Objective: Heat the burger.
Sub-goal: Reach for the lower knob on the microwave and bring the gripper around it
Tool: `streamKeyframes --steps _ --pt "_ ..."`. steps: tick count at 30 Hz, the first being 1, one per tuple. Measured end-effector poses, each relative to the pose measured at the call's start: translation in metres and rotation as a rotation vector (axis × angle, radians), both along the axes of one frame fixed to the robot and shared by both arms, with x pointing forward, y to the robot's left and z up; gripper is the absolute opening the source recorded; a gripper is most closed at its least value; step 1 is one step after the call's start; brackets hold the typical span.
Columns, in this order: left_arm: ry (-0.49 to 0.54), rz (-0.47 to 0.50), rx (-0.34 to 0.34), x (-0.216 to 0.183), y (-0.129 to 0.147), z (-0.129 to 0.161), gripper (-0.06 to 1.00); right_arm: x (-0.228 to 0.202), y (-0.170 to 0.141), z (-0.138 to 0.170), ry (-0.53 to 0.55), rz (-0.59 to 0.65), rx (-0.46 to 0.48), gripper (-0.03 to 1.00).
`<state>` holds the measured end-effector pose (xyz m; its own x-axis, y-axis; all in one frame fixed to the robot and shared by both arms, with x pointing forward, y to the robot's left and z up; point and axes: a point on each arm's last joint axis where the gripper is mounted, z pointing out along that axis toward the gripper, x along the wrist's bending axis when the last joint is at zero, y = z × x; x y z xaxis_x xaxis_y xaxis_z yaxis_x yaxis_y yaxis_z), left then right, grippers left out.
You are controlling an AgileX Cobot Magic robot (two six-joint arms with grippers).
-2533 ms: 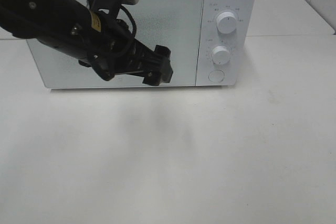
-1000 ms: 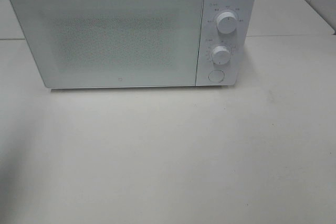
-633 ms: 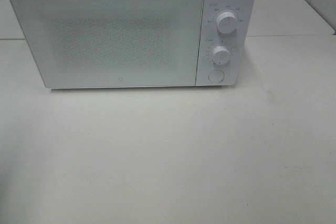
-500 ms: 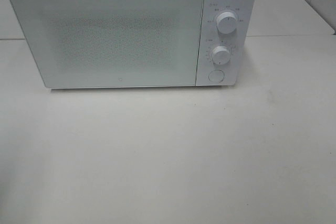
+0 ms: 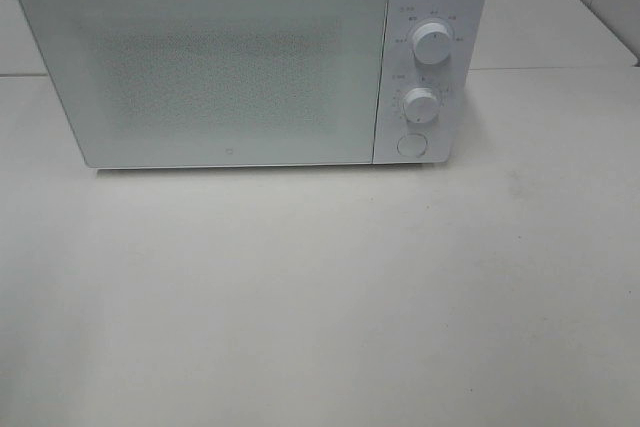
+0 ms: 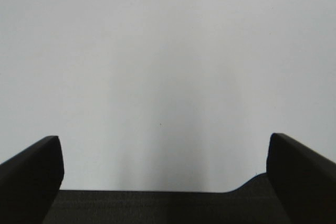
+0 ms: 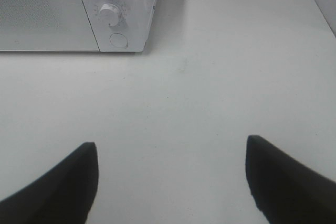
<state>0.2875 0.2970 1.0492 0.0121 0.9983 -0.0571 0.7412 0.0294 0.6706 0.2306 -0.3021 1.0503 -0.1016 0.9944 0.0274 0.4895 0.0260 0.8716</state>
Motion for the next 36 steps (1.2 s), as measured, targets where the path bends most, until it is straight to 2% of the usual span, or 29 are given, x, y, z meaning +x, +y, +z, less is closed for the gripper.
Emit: streamKeyframes --steps 3,5,12,17,36 --pt "-0.024 0.000 0.000 -0.003 0.000 0.001 0.96 0.000 0.000 0.000 0.000 0.000 0.000 0.75" --pt "-0.137 -0.005 -0.017 -0.021 -0.001 0.005 0.96 0.000 0.000 0.000 0.000 0.000 0.000 0.75" --pt "-0.272 -0.010 -0.030 -0.042 -0.001 0.008 0.96 0.000 0.000 0.000 0.000 0.000 0.000 0.75" --pt "-0.344 0.055 -0.019 -0.053 -0.002 0.008 0.96 0.000 0.000 0.000 0.000 0.000 0.000 0.75" --pt "-0.371 0.080 -0.014 -0.057 -0.002 0.008 0.96 0.000 0.000 0.000 0.000 0.000 0.000 0.75"
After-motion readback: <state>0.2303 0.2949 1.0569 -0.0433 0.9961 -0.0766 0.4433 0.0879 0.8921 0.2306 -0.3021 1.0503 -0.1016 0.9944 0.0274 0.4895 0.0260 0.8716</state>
